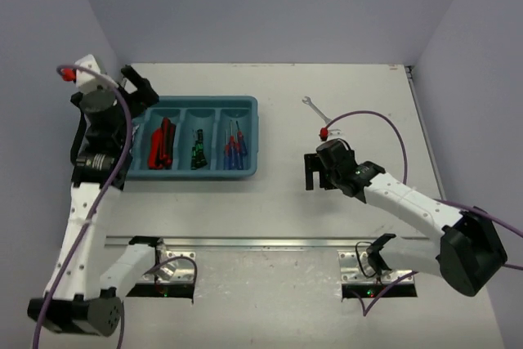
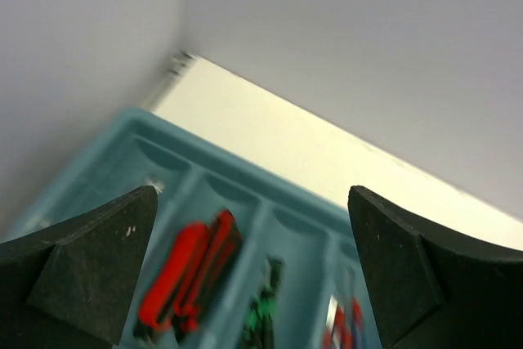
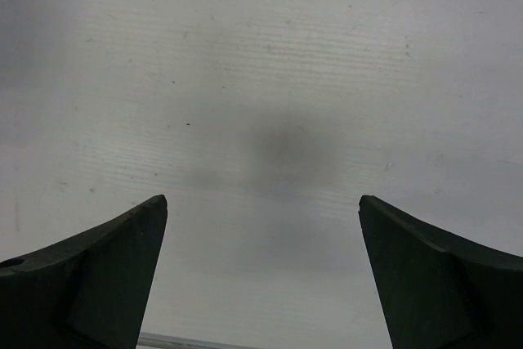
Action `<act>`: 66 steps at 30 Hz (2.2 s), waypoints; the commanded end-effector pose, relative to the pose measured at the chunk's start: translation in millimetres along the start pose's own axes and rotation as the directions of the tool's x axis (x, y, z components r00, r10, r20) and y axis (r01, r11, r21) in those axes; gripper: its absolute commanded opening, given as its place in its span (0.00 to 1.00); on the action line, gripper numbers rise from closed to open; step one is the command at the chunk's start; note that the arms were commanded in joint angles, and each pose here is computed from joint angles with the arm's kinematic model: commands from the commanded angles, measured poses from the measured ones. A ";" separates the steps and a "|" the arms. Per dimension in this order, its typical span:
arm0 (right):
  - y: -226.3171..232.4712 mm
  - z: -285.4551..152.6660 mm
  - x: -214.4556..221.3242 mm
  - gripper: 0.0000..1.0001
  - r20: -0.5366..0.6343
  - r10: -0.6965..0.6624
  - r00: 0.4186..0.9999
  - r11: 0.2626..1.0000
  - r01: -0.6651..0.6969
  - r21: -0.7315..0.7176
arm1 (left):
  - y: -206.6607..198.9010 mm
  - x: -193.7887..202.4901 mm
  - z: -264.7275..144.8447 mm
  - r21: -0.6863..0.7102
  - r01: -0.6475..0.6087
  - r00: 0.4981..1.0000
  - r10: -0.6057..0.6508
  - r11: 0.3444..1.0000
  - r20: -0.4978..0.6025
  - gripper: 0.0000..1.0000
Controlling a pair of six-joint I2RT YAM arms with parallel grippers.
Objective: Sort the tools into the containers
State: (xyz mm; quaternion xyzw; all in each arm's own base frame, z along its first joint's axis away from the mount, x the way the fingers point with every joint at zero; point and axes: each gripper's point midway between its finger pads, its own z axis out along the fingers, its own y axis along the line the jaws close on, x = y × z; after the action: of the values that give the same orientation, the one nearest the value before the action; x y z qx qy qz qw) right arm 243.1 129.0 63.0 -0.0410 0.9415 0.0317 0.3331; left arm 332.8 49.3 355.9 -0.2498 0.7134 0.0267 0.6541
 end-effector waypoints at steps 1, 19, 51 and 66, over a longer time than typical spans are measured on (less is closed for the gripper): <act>3.8 9.5 -20.9 0.99 0.025 -0.019 1.000 1.000 0.018 0.026 | -15.7 98.6 -65.8 0.309 0.061 0.972 0.014 0.949 -0.235 1.00; -53.8 173.0 -143.5 0.93 -0.337 -0.224 0.915 0.975 0.207 -0.085 | -46.8 113.5 -144.7 0.618 0.076 0.987 0.030 0.783 -0.160 1.00; -46.8 195.3 -128.8 0.00 -0.355 -0.164 0.920 0.984 0.128 -0.122 | -53.7 123.2 -143.1 0.637 0.074 0.980 0.063 0.767 -0.190 1.00; -36.6 98.6 -66.2 0.00 -0.247 0.020 0.969 0.996 -0.042 -0.083 | -51.5 136.4 -126.9 0.578 0.078 0.963 0.088 0.812 -0.254 1.00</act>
State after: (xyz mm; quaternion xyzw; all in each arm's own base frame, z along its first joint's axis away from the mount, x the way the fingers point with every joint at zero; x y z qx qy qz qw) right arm 352.4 94.3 6.6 -0.0648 0.9853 0.0557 0.1480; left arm 221.9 -85.1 259.8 -0.0295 0.7628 -0.2322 0.6028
